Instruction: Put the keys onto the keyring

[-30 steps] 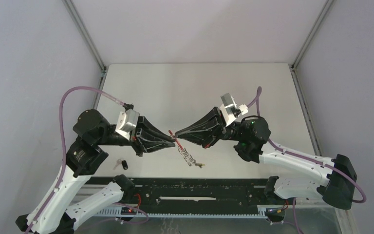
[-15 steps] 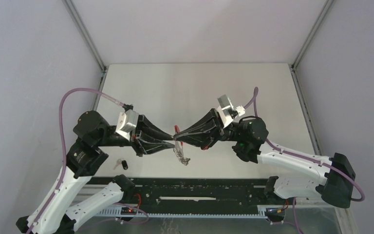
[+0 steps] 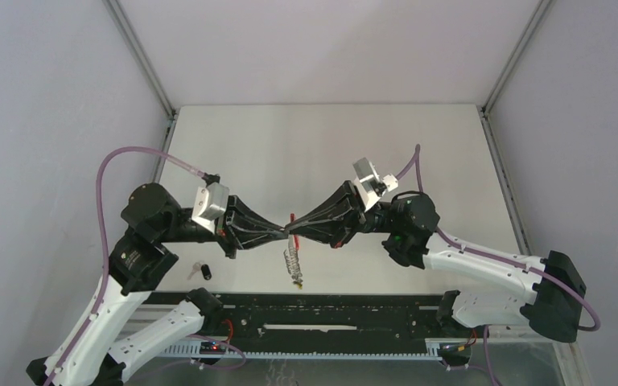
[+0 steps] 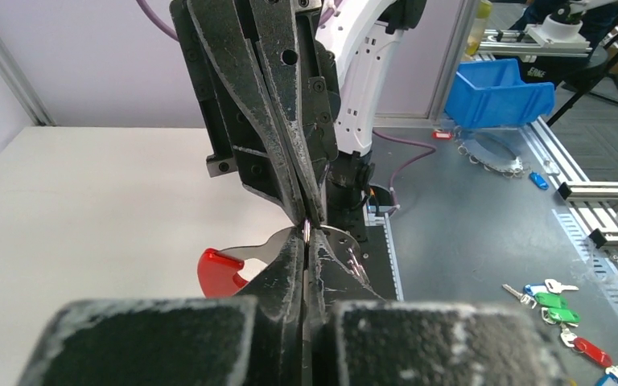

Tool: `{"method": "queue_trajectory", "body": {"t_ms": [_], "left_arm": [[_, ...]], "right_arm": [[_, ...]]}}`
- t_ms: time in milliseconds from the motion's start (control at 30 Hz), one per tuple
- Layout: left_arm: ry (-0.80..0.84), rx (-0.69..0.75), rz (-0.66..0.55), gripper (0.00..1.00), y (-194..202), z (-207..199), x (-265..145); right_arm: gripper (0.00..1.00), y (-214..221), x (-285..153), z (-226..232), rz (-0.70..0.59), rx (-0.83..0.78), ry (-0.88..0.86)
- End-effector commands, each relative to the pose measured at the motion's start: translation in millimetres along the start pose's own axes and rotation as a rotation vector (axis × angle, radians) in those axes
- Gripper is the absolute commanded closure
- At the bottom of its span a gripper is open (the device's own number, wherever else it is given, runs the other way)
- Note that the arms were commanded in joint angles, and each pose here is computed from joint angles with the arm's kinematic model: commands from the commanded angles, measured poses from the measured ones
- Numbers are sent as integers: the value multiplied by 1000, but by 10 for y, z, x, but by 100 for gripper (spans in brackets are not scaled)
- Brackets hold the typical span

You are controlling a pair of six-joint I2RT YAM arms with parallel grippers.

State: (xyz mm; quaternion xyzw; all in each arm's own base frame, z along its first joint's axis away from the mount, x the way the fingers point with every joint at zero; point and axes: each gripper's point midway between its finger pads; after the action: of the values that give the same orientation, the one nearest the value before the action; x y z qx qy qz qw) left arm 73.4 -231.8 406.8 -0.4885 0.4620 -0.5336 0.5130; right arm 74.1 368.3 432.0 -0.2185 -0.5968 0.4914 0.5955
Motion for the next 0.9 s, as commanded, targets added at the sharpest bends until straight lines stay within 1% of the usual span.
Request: {"method": "queue_trajectory", "body": {"t_ms": [0,33,67,100,133,167,267,300,400,567,867], "left_arm": [[-19,23,24,100,88,59,-8],[-27,29,33,100,98,72,-15],[-34,32,44,100,99,81,-24],[-35,52,60,100,123,92,-33],[-33,50,83,100,168,88,-45],[-31,53,97,100,191,88,-53],[-16,36,128,100,231,85,-48],[-12,32,131,100,231,85,-44],[-8,33,132,100,233,88,-36],[-1,27,133,100,225,87,-25],[0,24,135,100,238,87,-23]], "right_arm": [[98,-86,-44,42,2,-13,5],[82,-80,-68,10,33,-5,20],[70,-62,-101,-31,78,-5,36],[64,-42,-141,-67,133,-14,55],[54,-6,-190,-101,205,-30,71],[48,20,-226,-129,271,-65,86],[46,145,-361,-250,467,-120,146],[47,165,-402,-283,513,-137,161],[50,177,-446,-306,596,-164,160],[57,172,-407,-295,664,-163,126],[62,312,-343,-282,729,-135,91]]}}
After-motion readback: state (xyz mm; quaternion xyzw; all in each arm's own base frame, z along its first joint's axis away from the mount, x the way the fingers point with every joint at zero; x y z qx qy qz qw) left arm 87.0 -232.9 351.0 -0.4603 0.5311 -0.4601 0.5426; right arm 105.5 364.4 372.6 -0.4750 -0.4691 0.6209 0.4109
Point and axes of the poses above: each gripper's point midway between its finger pads, its own x axis out along the fingers, its own z axis along the line the jaws close on, y = z × x, and after that the axes turned 7 degrees about x, right-handed
